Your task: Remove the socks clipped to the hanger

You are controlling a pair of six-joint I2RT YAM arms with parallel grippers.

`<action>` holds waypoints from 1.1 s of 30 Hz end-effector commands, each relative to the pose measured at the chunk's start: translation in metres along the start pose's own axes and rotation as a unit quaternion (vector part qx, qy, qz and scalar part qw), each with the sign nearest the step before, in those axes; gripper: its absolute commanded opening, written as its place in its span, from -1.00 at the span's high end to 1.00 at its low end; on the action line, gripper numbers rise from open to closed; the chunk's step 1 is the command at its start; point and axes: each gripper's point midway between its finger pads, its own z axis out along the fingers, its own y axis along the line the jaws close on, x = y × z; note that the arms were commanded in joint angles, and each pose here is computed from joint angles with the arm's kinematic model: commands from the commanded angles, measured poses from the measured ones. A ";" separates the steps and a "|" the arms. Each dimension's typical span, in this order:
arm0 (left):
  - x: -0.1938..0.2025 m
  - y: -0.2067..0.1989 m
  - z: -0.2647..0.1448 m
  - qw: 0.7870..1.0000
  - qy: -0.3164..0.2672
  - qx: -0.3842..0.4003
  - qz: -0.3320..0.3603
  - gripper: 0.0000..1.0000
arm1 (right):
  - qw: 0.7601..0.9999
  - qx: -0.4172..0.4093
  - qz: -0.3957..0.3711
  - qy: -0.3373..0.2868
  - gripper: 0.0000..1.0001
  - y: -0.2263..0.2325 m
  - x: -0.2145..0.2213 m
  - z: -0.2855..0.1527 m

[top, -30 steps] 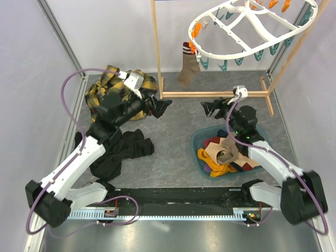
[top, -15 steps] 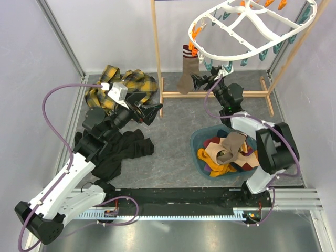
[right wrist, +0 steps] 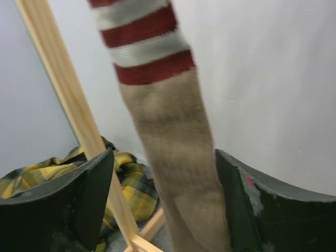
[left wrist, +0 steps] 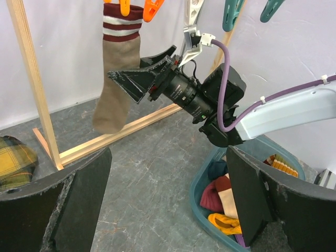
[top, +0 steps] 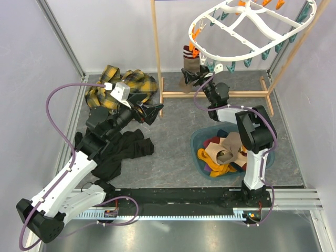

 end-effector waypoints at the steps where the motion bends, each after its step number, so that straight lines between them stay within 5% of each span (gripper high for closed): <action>1: -0.008 -0.001 0.002 1.000 -0.019 0.004 0.001 -0.92 | 0.992 -0.087 0.010 -0.090 -0.30 0.038 -0.053 0.008; 6: -0.006 -0.002 0.004 1.000 -0.015 0.007 0.002 -0.91 | 0.986 -0.143 0.034 -0.083 0.77 0.065 -0.067 -0.007; 9: -0.005 -0.002 0.004 1.000 -0.013 0.008 -0.002 -0.91 | 0.979 -0.186 0.051 -0.067 1.00 0.086 -0.079 -0.023; 23: 0.010 0.007 0.019 1.000 0.023 -0.011 -0.012 -0.86 | 0.949 -0.289 0.115 -0.055 1.00 0.159 -0.134 -0.097; 33: -0.054 -0.013 0.054 0.998 0.027 0.041 -0.042 -0.85 | 0.945 -0.307 0.107 -0.027 1.00 0.176 -0.146 -0.129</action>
